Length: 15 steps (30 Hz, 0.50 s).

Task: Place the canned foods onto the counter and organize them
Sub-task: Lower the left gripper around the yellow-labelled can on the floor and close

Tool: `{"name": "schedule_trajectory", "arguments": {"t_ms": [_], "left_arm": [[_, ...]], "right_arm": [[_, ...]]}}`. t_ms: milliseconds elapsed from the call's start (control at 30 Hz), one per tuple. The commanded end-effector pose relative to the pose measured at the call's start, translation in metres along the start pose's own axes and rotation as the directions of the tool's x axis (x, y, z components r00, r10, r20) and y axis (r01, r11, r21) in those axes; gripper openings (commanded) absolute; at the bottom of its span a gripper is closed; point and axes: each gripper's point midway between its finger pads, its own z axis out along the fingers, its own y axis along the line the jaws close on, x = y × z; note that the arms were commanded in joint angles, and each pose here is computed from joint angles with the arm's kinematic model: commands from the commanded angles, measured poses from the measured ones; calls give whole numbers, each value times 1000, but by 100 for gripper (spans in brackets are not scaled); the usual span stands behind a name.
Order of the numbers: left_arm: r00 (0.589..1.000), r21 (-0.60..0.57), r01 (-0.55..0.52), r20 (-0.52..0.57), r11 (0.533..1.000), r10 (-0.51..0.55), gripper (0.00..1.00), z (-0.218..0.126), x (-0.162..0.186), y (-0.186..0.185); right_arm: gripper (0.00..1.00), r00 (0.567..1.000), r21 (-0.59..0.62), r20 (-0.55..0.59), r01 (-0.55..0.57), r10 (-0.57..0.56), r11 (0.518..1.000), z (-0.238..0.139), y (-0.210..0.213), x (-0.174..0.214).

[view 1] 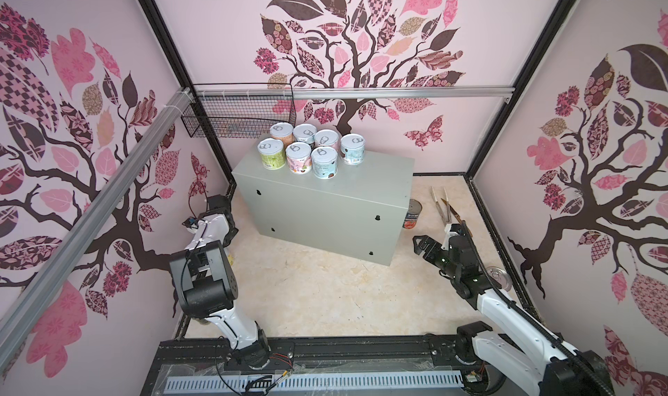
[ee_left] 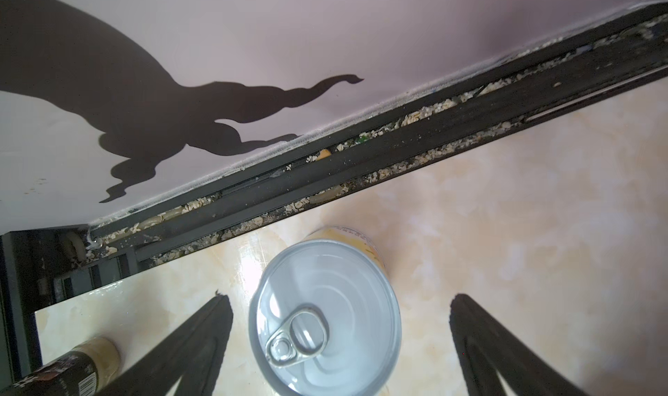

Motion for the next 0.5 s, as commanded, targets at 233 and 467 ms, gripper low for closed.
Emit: {"name": "schedule_trajectory", "arguments": {"t_ms": [233,467], "left_arm": [[999,-25,-28,-44,999,27,98,16,21,9],[996,-7,-24,-85,1000,23,98,32,29,4]], "right_arm": [[100,1000,-11,-6,3,-3,1000,-1,-2,4],[100,1000,-14,-10,1,-1,1000,2,-1,5]]}}
